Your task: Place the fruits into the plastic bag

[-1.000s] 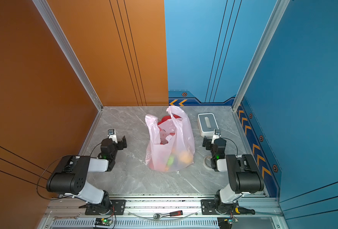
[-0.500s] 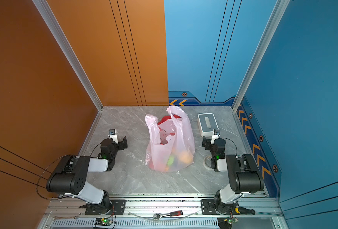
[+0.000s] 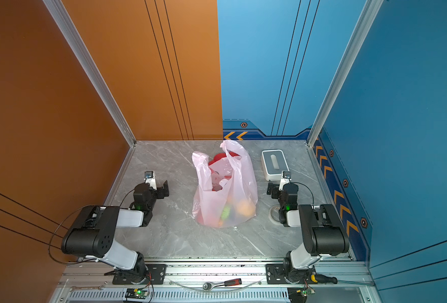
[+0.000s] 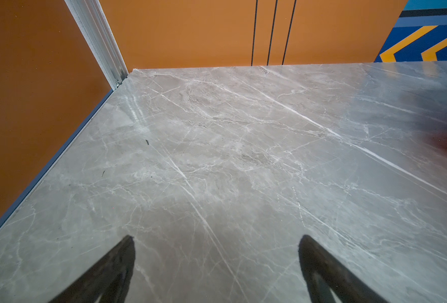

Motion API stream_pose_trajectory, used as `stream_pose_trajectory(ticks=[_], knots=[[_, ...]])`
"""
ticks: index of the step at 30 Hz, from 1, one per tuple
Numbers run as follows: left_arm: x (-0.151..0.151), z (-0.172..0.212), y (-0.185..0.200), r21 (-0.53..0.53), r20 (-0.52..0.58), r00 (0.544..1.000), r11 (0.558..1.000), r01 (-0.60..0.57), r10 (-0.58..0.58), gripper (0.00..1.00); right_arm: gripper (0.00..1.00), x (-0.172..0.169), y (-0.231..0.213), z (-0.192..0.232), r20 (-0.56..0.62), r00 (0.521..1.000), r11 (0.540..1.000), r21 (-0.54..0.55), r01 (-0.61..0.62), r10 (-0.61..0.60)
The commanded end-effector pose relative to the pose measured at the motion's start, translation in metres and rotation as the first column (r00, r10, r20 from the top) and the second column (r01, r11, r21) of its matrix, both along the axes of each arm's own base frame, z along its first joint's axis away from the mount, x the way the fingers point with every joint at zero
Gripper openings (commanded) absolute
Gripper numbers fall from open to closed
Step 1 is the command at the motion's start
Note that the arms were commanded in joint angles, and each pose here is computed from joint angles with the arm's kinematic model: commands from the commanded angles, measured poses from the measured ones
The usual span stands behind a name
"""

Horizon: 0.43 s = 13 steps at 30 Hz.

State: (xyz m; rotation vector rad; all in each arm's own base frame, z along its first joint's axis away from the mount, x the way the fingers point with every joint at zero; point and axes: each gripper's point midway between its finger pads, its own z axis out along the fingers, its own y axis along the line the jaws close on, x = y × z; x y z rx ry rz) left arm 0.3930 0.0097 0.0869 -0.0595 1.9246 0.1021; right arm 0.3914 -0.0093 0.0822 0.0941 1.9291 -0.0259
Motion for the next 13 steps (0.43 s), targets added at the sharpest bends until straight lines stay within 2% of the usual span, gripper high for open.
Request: stream_pose_trajectory(ticks=[1, 13], knots=[[0.0033, 0.0035, 0.0018, 0.020, 0.006, 1.000, 1.000, -0.011, 0.011, 0.98, 1.00, 0.0033, -0.0010, 0.0104, 0.023, 1.000, 1.000, -0.003, 0.009, -0.009], [0.0034, 0.0035, 0.0021, 0.021, 0.006, 1.000, 1.000, -0.011, 0.011, 0.98, 1.00, 0.0033, -0.0011, 0.0104, 0.023, 1.000, 1.000, -0.007, 0.010, -0.010]])
